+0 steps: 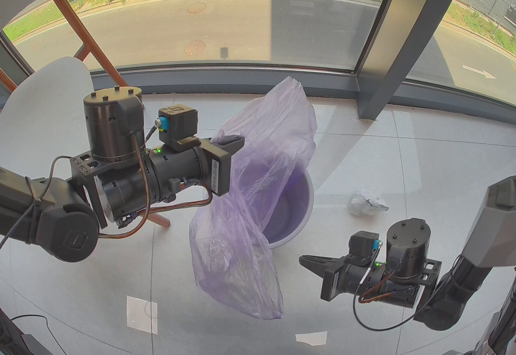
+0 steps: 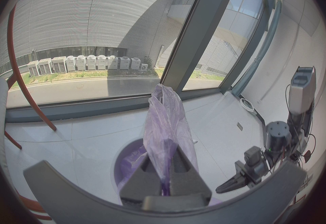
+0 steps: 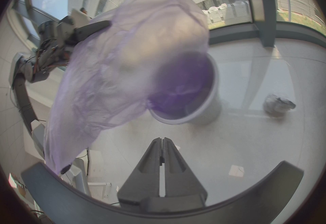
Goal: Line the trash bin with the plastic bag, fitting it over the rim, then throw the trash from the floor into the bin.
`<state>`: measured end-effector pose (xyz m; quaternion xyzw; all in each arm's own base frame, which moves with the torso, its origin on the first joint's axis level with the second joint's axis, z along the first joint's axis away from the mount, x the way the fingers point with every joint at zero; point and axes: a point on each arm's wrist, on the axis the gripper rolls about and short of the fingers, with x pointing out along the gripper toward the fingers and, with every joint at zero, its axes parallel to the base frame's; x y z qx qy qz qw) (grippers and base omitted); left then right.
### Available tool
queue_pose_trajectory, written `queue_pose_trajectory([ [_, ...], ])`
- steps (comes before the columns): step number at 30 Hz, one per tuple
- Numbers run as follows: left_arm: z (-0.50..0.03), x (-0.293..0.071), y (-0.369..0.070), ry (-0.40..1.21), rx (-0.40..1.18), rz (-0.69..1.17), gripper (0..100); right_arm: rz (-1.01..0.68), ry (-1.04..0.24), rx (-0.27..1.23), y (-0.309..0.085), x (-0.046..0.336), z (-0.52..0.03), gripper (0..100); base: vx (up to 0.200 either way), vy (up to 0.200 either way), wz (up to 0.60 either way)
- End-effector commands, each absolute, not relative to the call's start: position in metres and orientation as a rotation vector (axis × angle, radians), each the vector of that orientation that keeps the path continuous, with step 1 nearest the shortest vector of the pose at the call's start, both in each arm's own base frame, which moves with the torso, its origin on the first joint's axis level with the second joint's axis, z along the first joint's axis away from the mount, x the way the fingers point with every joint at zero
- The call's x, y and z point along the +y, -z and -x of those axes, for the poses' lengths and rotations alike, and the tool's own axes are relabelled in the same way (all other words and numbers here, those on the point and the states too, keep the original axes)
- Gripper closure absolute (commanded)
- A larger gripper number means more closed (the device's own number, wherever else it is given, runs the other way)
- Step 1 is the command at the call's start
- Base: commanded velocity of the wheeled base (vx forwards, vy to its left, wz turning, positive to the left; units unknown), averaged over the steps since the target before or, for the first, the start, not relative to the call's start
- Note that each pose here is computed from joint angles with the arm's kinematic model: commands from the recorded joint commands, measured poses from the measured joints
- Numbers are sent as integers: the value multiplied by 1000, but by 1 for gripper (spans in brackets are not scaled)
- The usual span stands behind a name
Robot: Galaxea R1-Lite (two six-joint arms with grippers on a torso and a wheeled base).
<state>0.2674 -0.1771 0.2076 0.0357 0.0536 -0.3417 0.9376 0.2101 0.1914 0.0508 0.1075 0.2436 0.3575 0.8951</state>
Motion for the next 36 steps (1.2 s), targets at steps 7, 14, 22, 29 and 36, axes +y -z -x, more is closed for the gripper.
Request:
queue_pose_trajectory([
  [7, -277, -184, -218, 676, 121, 26, 100, -130, -920, 613, 18, 239, -168, 100, 0, 0, 0],
  [14, -271, -194, -229, 709, 99, 69, 100, -164, -1028, 520, 19, 290, -158, 100, 0, 0, 0],
  [22, -267, -200, -232, 692, 107, 126, 100, -301, -1047, 430, 16, 342, -154, 100, 0, 0, 0],
  [29, -267, -200, -232, 689, 107, 126, 100, -547, -954, 360, 13, 385, -162, 100, 0, 0, 0],
  [36, -267, -200, -229, 684, 116, 125, 100, -612, -863, 296, 6, 382, -192, 100, 0, 0, 0],
])
